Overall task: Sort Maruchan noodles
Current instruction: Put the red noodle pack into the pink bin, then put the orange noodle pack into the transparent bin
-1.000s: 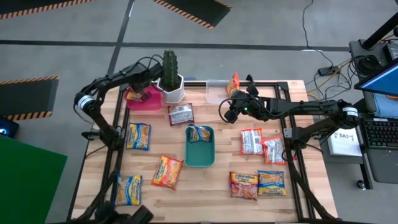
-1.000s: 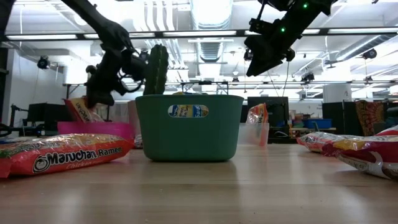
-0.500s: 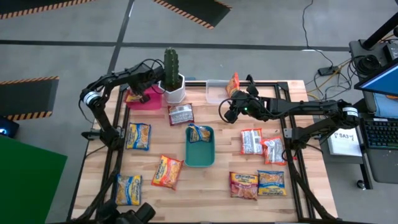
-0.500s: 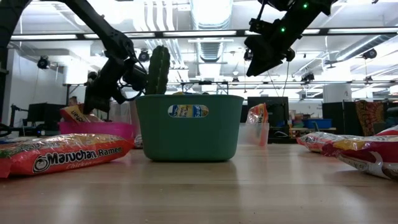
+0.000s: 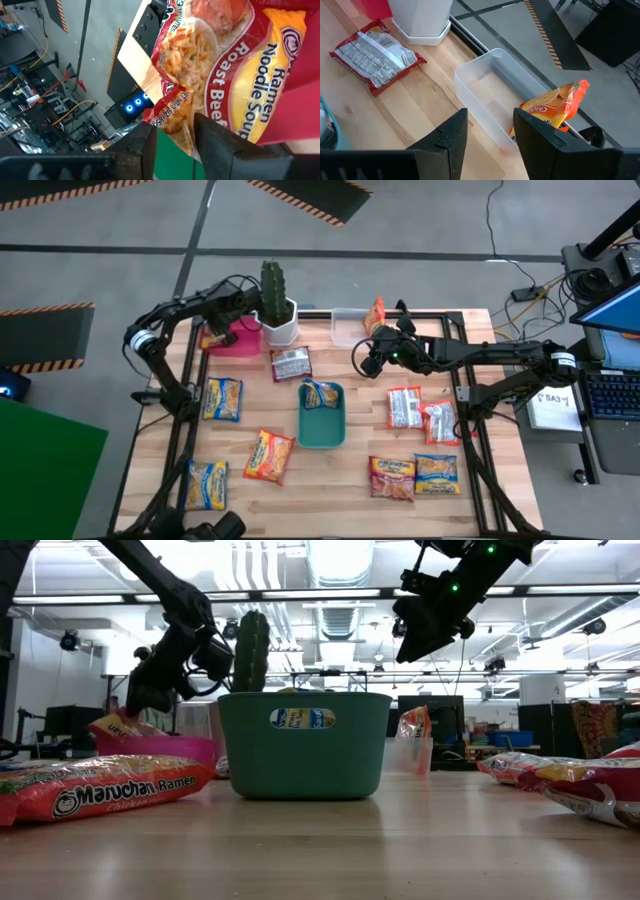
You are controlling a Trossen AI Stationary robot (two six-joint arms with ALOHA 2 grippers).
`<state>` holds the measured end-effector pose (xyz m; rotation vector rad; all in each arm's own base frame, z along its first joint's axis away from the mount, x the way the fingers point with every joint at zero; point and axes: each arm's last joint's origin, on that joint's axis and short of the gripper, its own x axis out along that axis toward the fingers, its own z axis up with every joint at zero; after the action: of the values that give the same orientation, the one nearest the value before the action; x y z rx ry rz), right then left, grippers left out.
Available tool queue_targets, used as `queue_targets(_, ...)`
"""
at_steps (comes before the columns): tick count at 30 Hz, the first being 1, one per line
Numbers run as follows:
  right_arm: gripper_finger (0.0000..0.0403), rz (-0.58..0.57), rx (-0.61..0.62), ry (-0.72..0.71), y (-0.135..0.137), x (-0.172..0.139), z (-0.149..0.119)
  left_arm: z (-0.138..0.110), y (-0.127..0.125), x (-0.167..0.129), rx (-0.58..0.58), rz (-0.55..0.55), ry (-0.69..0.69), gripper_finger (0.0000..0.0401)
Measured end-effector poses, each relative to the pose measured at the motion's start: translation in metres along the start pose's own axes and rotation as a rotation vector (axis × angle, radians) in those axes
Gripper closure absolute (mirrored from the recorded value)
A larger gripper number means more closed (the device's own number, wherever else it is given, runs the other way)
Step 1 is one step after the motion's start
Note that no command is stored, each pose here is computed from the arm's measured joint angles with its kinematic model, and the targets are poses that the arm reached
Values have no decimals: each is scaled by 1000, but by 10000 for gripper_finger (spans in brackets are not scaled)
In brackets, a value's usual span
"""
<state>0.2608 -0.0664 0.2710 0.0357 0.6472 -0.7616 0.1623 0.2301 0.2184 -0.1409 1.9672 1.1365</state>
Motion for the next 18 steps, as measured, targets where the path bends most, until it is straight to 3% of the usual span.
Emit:
queue_targets(12, 255, 0, 1, 0, 0, 0, 0, -24, 12, -19, -73, -26, -50, 285)
queue_targets(18, 255, 0, 11, 0, 0, 0, 0, -49, 19, -38, -194, -58, -101, 285)
